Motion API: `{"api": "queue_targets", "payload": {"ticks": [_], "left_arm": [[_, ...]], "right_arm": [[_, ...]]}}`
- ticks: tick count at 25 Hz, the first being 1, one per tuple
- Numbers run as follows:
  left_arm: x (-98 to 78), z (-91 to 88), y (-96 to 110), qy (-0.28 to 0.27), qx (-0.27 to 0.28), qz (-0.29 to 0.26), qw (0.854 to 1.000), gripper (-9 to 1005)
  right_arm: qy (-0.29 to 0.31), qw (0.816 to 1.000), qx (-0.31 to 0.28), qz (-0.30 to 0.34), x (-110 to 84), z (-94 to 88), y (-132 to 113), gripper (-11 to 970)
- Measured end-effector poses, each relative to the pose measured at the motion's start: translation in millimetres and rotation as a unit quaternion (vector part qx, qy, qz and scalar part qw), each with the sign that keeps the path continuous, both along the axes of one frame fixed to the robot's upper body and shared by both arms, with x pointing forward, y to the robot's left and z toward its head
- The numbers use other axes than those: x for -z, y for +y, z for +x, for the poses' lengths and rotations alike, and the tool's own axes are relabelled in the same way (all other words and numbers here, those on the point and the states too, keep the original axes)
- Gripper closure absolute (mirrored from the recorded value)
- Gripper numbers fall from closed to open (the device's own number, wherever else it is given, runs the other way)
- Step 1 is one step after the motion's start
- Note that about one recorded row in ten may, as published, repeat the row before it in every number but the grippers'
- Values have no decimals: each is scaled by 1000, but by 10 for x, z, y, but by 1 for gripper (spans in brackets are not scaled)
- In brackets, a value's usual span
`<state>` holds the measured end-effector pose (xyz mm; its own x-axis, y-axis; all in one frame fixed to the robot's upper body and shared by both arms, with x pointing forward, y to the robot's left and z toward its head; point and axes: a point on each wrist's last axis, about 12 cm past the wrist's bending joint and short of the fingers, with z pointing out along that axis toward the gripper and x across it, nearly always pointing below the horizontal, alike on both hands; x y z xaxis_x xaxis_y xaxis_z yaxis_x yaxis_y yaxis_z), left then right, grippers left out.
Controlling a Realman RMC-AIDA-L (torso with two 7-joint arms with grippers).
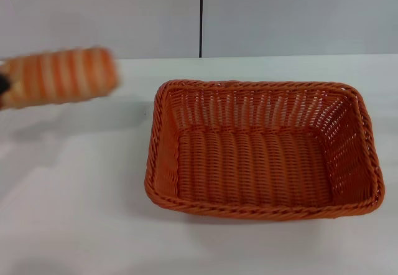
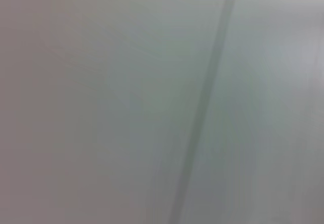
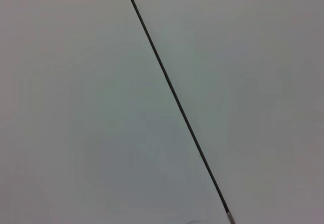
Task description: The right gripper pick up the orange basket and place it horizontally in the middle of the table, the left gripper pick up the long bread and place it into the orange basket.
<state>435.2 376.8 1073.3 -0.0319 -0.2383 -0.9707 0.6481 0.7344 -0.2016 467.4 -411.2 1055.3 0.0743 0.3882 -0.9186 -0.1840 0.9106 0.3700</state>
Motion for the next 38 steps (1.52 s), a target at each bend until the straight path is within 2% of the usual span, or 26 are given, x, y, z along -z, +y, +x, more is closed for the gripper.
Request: {"api": "queue_targets", "payload": {"ticks": [2,3,5,7,8,9,11,13,21,26,29,31,32,35,37,38], "left_arm": [[5,147,-261,-1,61,-18,998,855],[23,252,-487,6,119,-30,992,855],[37,343,-689,16,168,-30,985,856],[48,373,-770,21,186,-27,982,858],[97,430,-949,37,218,-21,975,858],[97,430,-949,37,218,-21,975,859],[149,486,-1113,53,248,-3,967,860],[158,512,-1178,62,264,5,963,863],[171,500,-1218,64,267,-4,962,872],[165,489,-1175,63,259,-7,964,645],[163,484,-1136,59,245,-12,968,432],[163,484,-1136,59,245,-12,968,350],[159,457,-977,45,187,-30,981,308],[160,443,-931,42,170,-36,984,209],[184,329,-691,-1,53,-66,996,174],[184,329,-691,-1,53,-66,996,157]], "right_arm": [[0,1000,-2,1,3,7,12,590],[0,1000,-2,2,6,8,17,590],[1,1000,-2,2,8,8,19,590],[1,1000,-3,2,14,5,24,590],[2,1000,-3,3,19,2,28,590],[2,1000,-3,3,19,2,28,590],[4,1000,-4,3,23,-1,28,590],[4,1000,-7,2,23,7,37,590],[6,1000,-8,1,23,25,43,590],[6,1000,-8,1,21,34,47,590],[5,1000,-9,1,18,41,50,590],[5,1000,-9,1,17,44,51,590],[5,1000,-9,1,16,46,52,590],[5,1000,-9,1,16,47,52,590],[5,1000,-8,1,15,46,49,590],[5,1000,-8,1,15,46,49,590]]}}
